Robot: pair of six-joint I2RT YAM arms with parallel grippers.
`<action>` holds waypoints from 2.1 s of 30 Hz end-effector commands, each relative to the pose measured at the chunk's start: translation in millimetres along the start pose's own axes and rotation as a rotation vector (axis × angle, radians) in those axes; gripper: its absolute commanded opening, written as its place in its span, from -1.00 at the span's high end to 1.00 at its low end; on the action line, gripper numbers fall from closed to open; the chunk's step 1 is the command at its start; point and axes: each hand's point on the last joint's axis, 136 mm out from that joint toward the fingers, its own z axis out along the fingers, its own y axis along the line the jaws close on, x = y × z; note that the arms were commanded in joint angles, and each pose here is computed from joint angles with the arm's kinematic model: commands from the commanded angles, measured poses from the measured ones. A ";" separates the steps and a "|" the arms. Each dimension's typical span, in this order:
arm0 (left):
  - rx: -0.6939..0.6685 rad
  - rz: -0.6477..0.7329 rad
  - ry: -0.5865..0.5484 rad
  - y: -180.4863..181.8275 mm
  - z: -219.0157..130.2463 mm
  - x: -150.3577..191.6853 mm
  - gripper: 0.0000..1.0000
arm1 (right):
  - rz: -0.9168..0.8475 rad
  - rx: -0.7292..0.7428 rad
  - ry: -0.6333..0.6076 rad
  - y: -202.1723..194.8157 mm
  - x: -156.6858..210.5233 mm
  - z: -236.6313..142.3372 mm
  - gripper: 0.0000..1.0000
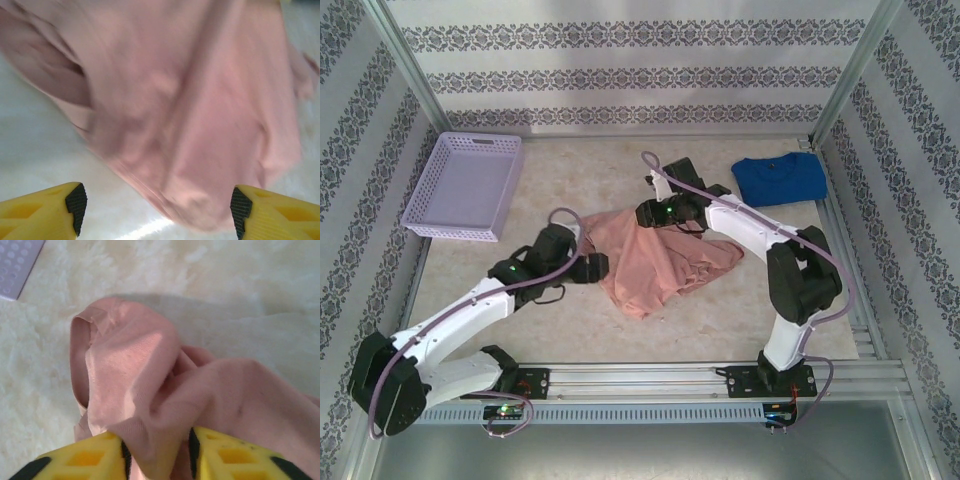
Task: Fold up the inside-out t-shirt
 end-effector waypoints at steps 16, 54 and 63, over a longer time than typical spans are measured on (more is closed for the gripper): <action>0.173 0.289 0.264 -60.0 76.7 86.3 0.07 | 0.178 0.039 0.185 -17.9 159.3 -61.8 -0.22; 0.168 0.332 -0.073 -90.8 -35.4 -65.5 1.00 | -0.019 0.224 -0.068 -26.1 22.3 -130.8 0.34; 0.184 0.323 -0.019 -84.5 -23.7 -51.8 1.00 | -0.262 -0.040 -0.143 35.5 91.0 -100.0 0.01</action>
